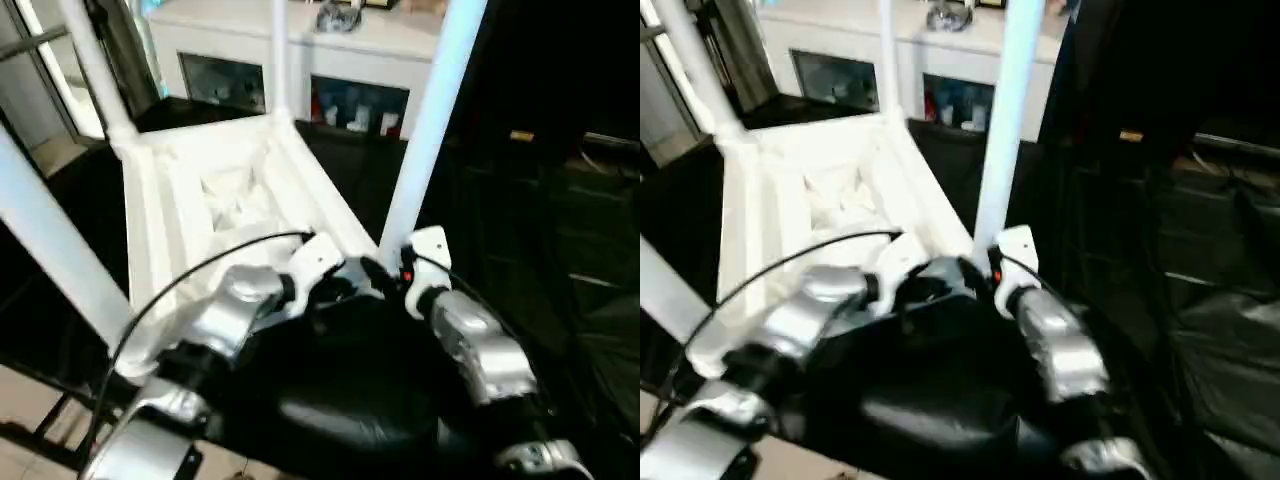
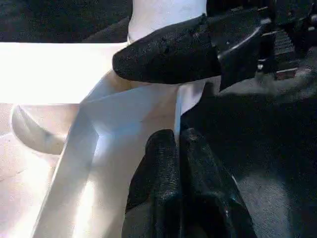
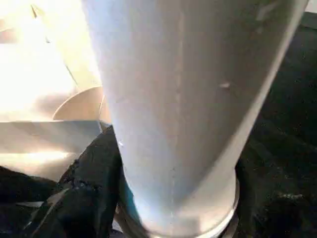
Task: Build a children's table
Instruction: Rotate leg to tighten
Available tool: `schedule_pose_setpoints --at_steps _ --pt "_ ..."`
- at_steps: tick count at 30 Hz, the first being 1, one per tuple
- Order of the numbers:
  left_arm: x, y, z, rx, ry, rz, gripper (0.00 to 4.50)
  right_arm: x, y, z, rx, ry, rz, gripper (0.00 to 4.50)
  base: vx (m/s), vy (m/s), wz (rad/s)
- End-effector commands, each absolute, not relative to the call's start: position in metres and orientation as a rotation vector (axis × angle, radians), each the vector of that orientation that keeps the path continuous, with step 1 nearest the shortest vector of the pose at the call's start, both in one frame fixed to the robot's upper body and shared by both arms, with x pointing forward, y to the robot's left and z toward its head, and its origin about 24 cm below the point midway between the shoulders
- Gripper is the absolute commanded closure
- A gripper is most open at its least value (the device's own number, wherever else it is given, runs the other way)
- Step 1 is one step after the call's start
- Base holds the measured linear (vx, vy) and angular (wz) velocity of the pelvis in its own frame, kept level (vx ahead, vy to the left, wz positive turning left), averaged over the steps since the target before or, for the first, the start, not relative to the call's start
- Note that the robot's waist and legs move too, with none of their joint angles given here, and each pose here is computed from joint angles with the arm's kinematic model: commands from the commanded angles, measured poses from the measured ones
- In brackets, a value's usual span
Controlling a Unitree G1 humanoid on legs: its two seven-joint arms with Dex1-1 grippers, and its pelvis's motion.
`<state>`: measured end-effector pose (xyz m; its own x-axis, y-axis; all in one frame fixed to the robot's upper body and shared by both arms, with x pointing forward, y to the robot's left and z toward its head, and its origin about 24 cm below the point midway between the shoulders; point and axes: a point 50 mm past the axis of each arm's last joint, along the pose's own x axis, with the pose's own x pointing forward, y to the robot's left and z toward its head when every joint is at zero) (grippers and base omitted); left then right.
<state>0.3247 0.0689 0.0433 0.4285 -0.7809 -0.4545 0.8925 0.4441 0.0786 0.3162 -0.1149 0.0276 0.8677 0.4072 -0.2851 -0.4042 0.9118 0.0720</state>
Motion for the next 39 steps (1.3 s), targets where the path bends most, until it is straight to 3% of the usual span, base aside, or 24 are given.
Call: schedule_pose_setpoints --at_steps 1,4,10,21,23,27,34,36,39 --pt "0.324 0.047 0.057 0.286 0.277 -1.124 4.50 0.300 -0.087 0.006 0.044 0.415 0.589 1.12 0.000 0.000 0.00" --pt "0.322 0.051 0.056 0.292 0.280 -1.161 4.50 0.300 -0.088 0.011 0.033 0.393 0.647 0.90 0.000 0.000 0.00" --pt "0.310 0.065 0.054 0.305 0.293 -1.304 4.50 0.289 -0.098 0.024 -0.034 0.320 0.873 0.90 0.000 0.000 0.00" --pt "0.291 0.097 0.055 0.346 0.325 -1.518 4.50 0.265 -0.128 0.036 -0.122 0.349 1.199 0.90 0.000 0.000 0.00" --pt "0.289 0.098 0.056 0.342 0.323 -1.535 4.50 0.264 -0.130 0.036 -0.124 0.355 1.218 0.90 0.000 0.000 0.00" --pt "0.287 0.100 0.057 0.339 0.329 -1.558 4.50 0.262 -0.129 0.037 -0.110 0.356 1.239 1.48 0.000 0.000 0.00" --pt "0.287 0.099 0.056 0.338 0.330 -1.556 4.50 0.260 -0.126 0.037 -0.091 0.360 1.249 1.74 0.000 0.000 0.00" --pt "0.291 0.097 0.056 0.338 0.328 -1.509 4.50 0.261 -0.125 0.032 -0.082 0.375 1.204 1.75 0.000 0.000 0.00" --pt "0.302 0.093 0.056 0.326 0.325 -1.390 4.50 0.274 -0.125 0.022 -0.104 0.399 0.997 1.76 0.000 0.000 0.00"
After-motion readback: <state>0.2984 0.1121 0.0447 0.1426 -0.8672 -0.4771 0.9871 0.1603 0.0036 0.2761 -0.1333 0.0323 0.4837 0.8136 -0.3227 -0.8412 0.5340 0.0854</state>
